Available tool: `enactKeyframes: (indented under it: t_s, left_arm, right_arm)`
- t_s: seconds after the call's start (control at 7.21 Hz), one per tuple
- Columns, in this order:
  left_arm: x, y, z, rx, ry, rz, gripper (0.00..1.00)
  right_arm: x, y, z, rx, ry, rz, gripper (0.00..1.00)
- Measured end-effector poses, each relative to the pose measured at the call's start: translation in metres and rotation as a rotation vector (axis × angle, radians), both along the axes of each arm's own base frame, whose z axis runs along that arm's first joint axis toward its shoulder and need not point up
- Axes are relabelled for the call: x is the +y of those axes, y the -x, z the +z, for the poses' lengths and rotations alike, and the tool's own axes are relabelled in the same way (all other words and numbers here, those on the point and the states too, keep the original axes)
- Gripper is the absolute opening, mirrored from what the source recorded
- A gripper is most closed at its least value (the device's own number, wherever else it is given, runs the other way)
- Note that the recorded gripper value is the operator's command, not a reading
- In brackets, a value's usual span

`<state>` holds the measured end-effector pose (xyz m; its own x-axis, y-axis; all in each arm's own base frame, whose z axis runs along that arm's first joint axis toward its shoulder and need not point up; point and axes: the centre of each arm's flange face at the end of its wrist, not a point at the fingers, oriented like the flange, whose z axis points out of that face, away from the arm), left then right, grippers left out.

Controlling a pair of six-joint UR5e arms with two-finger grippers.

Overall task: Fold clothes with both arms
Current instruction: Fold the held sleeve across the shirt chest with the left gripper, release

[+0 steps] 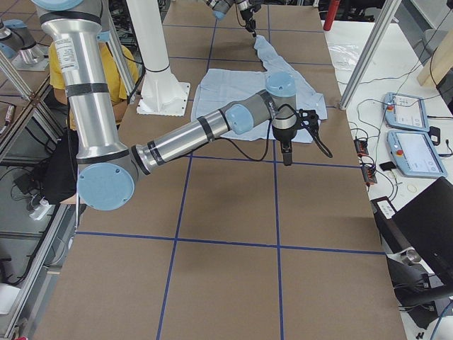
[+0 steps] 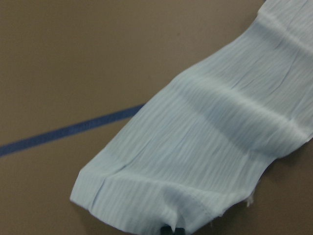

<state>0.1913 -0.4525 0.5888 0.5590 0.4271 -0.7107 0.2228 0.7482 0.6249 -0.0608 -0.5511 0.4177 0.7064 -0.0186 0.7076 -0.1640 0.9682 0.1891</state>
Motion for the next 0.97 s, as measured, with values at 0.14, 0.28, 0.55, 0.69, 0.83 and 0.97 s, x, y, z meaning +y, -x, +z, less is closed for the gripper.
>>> enactKeyframes:
  t_s: [0.14,0.28,0.55,0.69,0.83,0.97]
  left_arm:
    - [-0.02,-0.009,-0.041,0.062,-0.024,-0.002,0.0]
    - [-0.047,-0.026,-0.086,0.124,-0.011,0.003,0.0]
    - [-0.104,-0.072,-0.185,0.192,0.048,0.003,0.0]
    - [-0.121,-0.108,-0.241,0.219,0.087,0.012,0.0]
    - [-0.121,-0.159,-0.292,0.23,0.106,0.025,0.0]
    - [-0.108,-0.215,-0.341,0.236,0.12,0.026,0.0]
  right_arm:
    - [0.0,0.0,0.0,-0.001,0.0,0.001,1.0]
    - [0.0,0.0,0.0,-0.001,0.001,0.002,1.0]
    - [0.0,0.0,0.002,-0.002,0.005,0.004,1.0]
    - [0.0,0.0,0.003,-0.001,0.008,0.006,1.0]
    - [0.0,0.0,0.003,-0.001,0.011,0.007,1.0]
    - [-0.001,0.0,0.004,0.0,0.013,0.008,1.0]
